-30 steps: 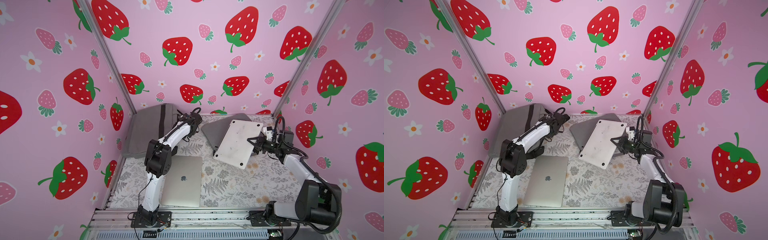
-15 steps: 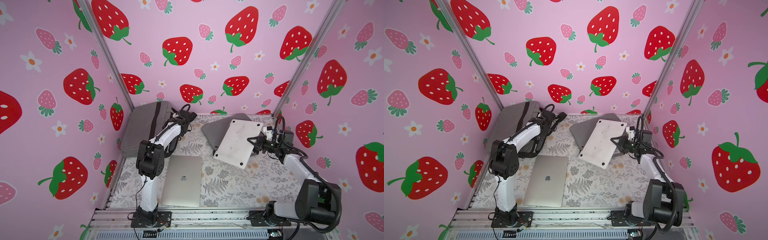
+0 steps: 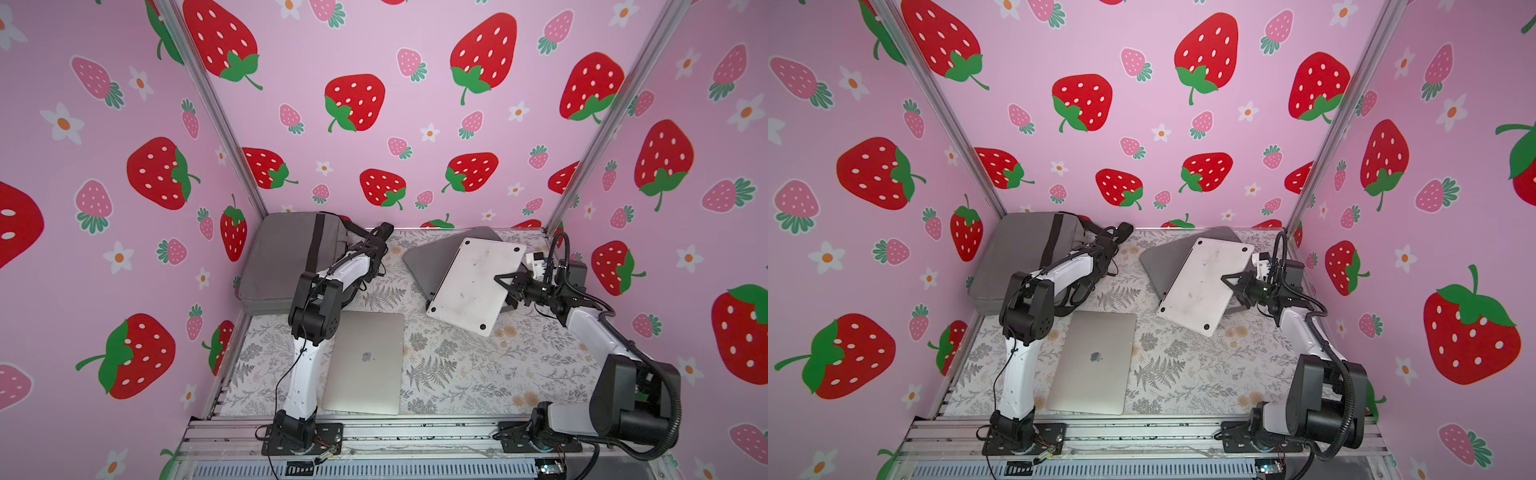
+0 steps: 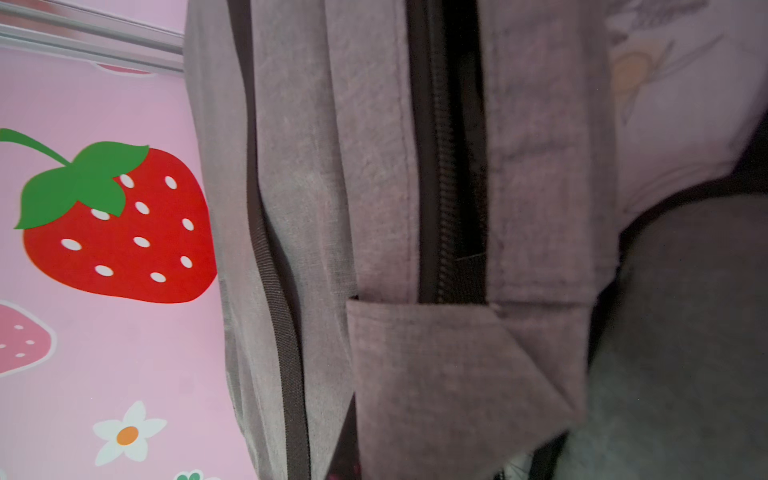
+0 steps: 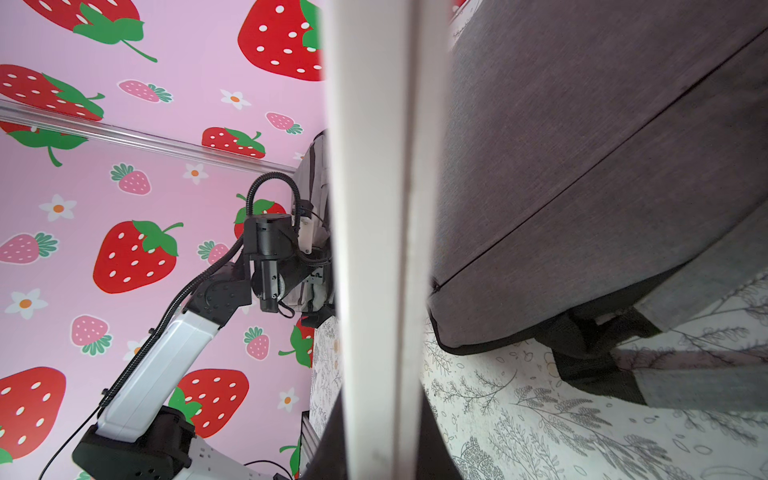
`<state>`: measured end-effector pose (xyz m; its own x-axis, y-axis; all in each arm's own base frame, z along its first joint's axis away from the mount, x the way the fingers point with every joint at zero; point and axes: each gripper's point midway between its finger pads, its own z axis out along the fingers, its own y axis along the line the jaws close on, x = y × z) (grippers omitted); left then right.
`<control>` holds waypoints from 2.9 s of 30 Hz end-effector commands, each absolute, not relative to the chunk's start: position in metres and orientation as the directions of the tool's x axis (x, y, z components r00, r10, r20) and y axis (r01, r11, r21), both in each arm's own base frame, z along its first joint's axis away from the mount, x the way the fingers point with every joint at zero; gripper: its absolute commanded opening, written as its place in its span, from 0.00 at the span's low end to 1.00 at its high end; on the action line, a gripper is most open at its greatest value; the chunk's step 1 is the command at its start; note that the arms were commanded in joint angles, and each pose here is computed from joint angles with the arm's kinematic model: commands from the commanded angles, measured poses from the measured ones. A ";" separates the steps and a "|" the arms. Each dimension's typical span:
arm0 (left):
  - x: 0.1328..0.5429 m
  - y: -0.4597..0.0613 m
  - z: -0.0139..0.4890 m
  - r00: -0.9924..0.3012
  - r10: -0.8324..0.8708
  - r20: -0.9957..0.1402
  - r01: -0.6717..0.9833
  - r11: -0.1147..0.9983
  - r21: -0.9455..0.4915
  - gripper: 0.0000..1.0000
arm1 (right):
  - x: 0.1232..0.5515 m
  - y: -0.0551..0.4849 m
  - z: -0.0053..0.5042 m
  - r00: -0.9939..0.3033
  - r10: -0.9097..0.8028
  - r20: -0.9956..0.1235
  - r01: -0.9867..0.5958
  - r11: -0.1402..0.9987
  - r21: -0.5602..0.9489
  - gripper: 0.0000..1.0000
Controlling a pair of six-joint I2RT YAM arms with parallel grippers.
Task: Open the zippered laptop bag and take out the laptop
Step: Place the zippered laptop bag in the zippered laptop bag, then place the laptop at the center of the board.
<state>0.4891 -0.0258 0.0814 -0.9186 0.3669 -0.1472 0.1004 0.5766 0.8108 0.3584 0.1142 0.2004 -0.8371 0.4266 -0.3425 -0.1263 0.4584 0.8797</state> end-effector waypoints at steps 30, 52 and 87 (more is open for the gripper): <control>0.419 -0.213 0.183 -0.901 -0.032 -0.432 0.193 0.863 -0.467 0.96 | 0.339 0.163 0.253 -0.849 0.256 -0.462 -0.380 0.309 0.872 0.00; 0.385 -0.324 0.225 -0.948 -0.043 -0.316 0.282 0.347 -0.894 0.80 | 0.353 0.188 0.309 -0.831 0.266 -0.488 -0.455 0.178 0.872 0.00; 0.341 -0.339 0.324 -0.913 0.063 -0.404 0.407 0.040 -0.913 0.36 | 0.389 0.191 0.313 -0.847 0.296 -0.442 -0.426 0.122 0.897 0.00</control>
